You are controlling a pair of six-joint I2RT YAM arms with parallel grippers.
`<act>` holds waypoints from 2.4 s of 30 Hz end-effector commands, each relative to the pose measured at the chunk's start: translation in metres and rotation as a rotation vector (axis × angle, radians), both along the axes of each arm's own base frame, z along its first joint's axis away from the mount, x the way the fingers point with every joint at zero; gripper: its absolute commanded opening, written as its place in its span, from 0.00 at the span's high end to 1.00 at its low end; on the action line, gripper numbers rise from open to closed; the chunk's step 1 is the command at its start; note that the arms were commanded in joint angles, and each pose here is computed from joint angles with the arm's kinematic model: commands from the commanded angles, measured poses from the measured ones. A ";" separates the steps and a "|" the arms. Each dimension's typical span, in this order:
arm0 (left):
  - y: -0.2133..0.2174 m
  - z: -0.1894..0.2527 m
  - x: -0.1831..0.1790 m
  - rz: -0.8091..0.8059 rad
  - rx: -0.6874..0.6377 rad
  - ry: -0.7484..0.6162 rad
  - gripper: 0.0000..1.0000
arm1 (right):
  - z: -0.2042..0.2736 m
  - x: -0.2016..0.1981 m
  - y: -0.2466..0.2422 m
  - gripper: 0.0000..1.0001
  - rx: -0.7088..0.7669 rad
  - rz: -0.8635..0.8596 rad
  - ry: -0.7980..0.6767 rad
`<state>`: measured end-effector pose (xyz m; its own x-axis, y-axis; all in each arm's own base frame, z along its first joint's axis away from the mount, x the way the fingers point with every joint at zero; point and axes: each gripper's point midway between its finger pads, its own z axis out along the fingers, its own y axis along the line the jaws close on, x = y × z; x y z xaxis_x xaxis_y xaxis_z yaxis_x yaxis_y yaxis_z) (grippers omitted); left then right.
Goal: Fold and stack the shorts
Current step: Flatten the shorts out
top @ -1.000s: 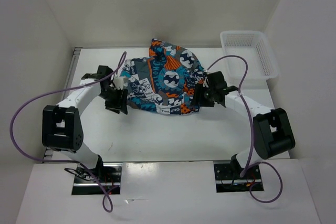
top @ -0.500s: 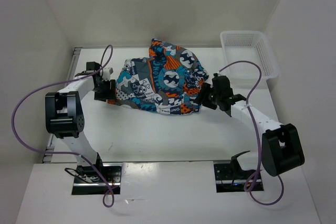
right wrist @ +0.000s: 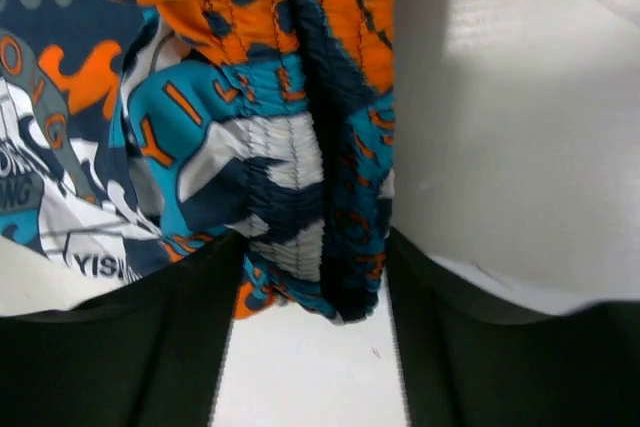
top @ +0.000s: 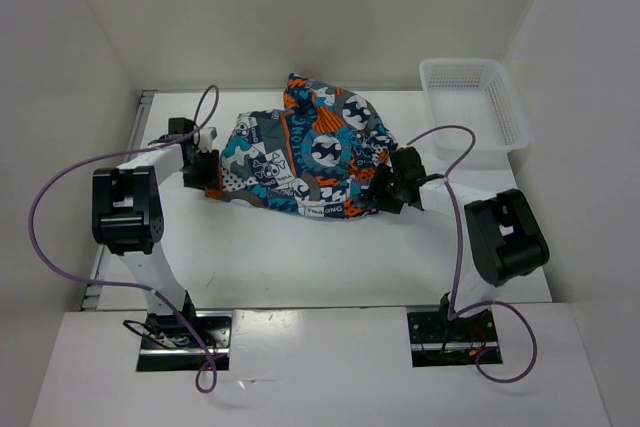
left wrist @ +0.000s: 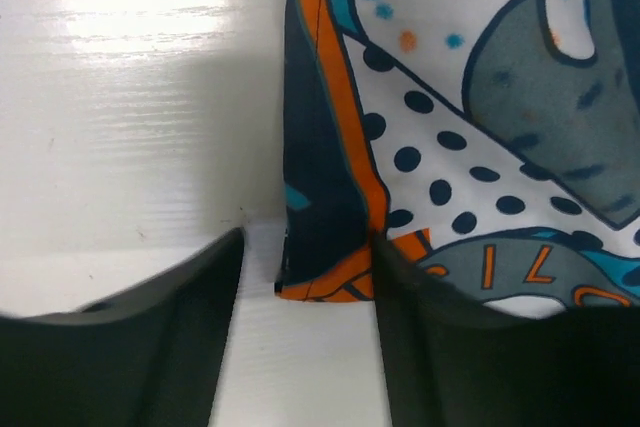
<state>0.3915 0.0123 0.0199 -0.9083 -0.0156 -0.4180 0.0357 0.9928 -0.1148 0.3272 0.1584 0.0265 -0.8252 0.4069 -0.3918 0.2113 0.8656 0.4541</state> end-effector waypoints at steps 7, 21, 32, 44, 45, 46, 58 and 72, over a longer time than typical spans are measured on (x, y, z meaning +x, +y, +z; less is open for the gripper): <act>-0.019 -0.012 -0.009 -0.041 -0.118 0.064 0.94 | -0.003 0.020 0.017 1.00 0.101 0.004 0.033; 0.010 0.386 0.127 -0.116 -0.049 -0.847 1.00 | 0.379 0.217 0.006 1.00 0.230 0.142 -0.773; -0.011 0.244 0.006 -0.059 -0.155 -0.325 1.00 | 0.180 0.090 -0.004 1.00 0.152 0.147 -0.335; -0.015 0.086 -0.168 0.042 -0.130 0.425 1.00 | 0.057 -0.055 -0.025 1.00 0.098 0.107 0.146; -0.012 0.082 -0.176 0.048 -0.103 0.444 1.00 | 0.060 -0.054 -0.025 1.00 0.098 0.107 0.147; -0.013 0.077 -0.183 0.040 -0.093 0.468 0.99 | 0.064 -0.057 -0.025 1.00 0.102 0.098 0.157; -0.015 0.109 -0.122 0.008 -0.089 0.150 0.46 | 0.109 -0.044 -0.046 0.47 -0.008 0.043 0.054; -0.118 0.115 0.143 -0.302 -0.191 -0.323 0.23 | 0.113 0.139 -0.047 0.42 -0.098 -0.106 -0.253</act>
